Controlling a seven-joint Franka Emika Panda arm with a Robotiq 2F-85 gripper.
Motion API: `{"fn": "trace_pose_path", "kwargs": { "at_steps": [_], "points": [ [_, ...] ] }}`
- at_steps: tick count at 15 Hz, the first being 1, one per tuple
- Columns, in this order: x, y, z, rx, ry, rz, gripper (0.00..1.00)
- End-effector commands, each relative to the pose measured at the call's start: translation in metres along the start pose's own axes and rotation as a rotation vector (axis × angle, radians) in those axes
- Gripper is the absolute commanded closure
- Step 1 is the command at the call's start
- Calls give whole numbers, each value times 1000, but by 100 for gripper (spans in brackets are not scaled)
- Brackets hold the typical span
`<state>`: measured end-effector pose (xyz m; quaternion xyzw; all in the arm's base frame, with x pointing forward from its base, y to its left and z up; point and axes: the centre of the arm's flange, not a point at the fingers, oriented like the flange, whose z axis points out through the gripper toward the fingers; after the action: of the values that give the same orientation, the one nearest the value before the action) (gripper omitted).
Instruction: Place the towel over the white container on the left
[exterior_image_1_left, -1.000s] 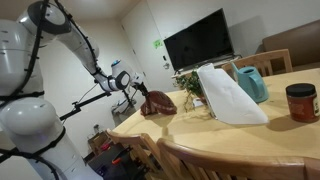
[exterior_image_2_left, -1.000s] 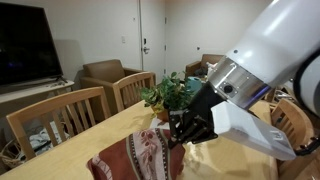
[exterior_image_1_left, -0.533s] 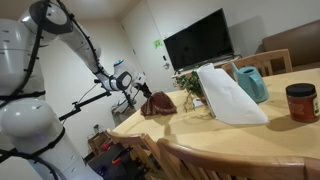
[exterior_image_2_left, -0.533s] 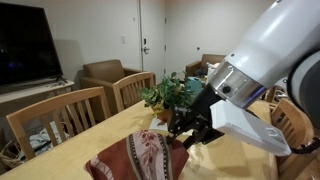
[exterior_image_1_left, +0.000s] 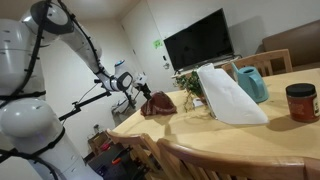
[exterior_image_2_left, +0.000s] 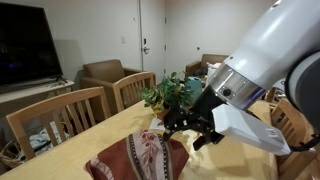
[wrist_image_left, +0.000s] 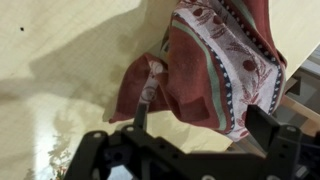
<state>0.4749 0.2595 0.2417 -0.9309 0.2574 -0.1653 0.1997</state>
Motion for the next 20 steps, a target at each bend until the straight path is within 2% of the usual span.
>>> {"fn": "trace_pose_path", "kwargs": {
  "at_steps": [1, 4, 8, 13, 20],
  "points": [
    [-3, -12, 5, -15, -2, -74, 0],
    [-8, -14, 4, -28, 14, -140, 0],
    [-11, -10, 2, -39, 18, -170, 0],
    [-31, -21, 8, 31, -38, -239, 0],
    [-54, -22, 25, -34, -108, -295, 0]
  ]
}}
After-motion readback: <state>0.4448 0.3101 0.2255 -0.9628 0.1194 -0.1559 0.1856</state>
